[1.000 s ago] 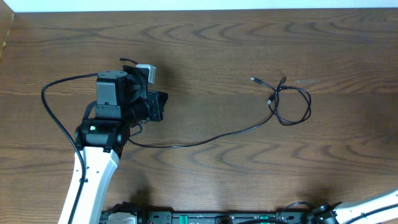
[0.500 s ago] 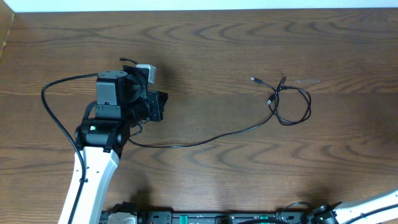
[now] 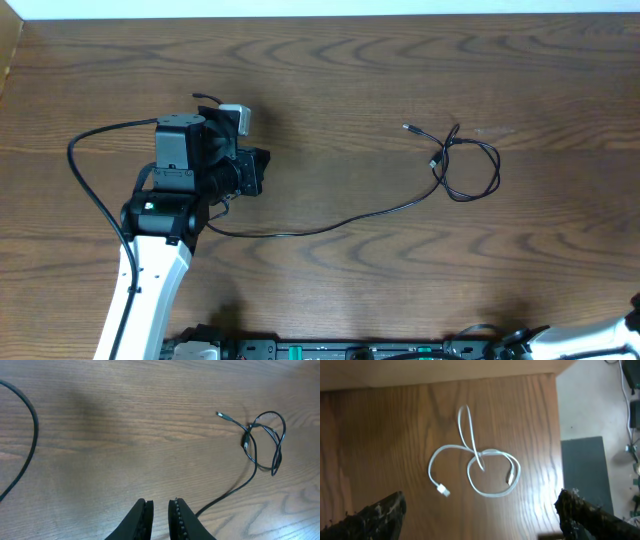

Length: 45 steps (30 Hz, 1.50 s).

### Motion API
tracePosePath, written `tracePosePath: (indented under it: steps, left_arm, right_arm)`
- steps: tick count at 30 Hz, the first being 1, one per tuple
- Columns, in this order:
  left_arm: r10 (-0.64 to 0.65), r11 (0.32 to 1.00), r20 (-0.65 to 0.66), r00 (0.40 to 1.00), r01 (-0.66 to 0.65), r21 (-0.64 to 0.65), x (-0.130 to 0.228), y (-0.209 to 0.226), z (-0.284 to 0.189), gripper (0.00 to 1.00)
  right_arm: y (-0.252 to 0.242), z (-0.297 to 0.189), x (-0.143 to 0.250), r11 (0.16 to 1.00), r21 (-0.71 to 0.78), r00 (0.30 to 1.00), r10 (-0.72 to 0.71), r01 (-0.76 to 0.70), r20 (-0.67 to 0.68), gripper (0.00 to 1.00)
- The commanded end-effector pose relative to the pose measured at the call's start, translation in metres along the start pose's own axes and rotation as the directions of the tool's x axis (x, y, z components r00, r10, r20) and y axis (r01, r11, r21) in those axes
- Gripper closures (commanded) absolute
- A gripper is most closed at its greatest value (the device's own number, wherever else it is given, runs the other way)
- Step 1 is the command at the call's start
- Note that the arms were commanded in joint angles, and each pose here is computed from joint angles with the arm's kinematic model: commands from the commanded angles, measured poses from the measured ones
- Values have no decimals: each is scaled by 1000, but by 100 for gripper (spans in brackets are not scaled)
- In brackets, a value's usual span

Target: Untangle cables

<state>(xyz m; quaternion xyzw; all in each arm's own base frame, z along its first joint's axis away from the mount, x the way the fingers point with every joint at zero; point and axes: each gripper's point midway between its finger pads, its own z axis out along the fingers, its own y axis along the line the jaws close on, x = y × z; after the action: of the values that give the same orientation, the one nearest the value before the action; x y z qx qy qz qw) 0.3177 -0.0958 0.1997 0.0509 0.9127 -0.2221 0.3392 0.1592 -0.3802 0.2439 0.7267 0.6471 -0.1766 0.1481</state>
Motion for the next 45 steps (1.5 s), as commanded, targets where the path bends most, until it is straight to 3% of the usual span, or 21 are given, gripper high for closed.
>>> tracePosePath:
  steps: [1, 4, 6, 9, 15, 21, 25, 28, 33, 36, 39, 45]
  left_arm:
    - [13, 1000, -14, 1000, -13, 17, 5, -2, 2, 84]
    - [14, 1000, -14, 1000, -13, 17, 5, -2, 2, 83]
    - [15, 1000, -12, 1000, -14, 17, 4, -2, 2, 83]
    - [15, 1000, -9, 1000, -15, 17, 4, -2, 2, 83]
    - [14, 1000, -13, 1000, -13, 17, 5, -2, 2, 83]
    - [13, 1000, -13, 1000, -13, 17, 5, -2, 2, 83]
    - [11, 1000, -19, 1000, -11, 16, 6, -2, 2, 83]
    - [11, 1000, -20, 1000, -11, 16, 6, -2, 2, 83]
    - [11, 1000, -20, 1000, -11, 16, 6, -2, 2, 83]
    - [11, 1000, -20, 1000, -11, 16, 6, -2, 2, 83]
    - [11, 1000, -20, 1000, -11, 16, 6, -2, 2, 83]
    - [18, 1000, -15, 1000, -18, 16, 5, -2, 2, 83]
  right_arm:
    - [1, -17, 7, 999, -40, 1000, 17, -18, -14, 8]
    - [18, -31, 20, 989, -144, 998, -35, 27, -50, 8]
    - [43, -43, 30, 958, -257, 989, -144, 128, -46, 9]
    - [92, -65, 59, 833, -442, 928, -372, 334, 0, 9]
    - [153, -103, 129, 606, -518, 756, -641, 603, 131, 8]
    - [187, -138, 195, 428, -563, 624, -752, 707, 212, 6]
    - [194, -159, 243, 258, -566, 474, -837, 783, 275, 5]
    - [189, -174, 287, 84, -547, 303, -896, 833, 324, 4]
    - [183, -198, 335, -206, -546, 70, -895, 812, 441, 2]
    - [177, -205, 354, -303, -525, -18, -878, 795, 479, 2]
    - [171, -205, 366, -337, -512, -68, -878, 790, 473, 1]
    - [187, -191, 368, -190, -413, 36, -876, 891, 481, 1]
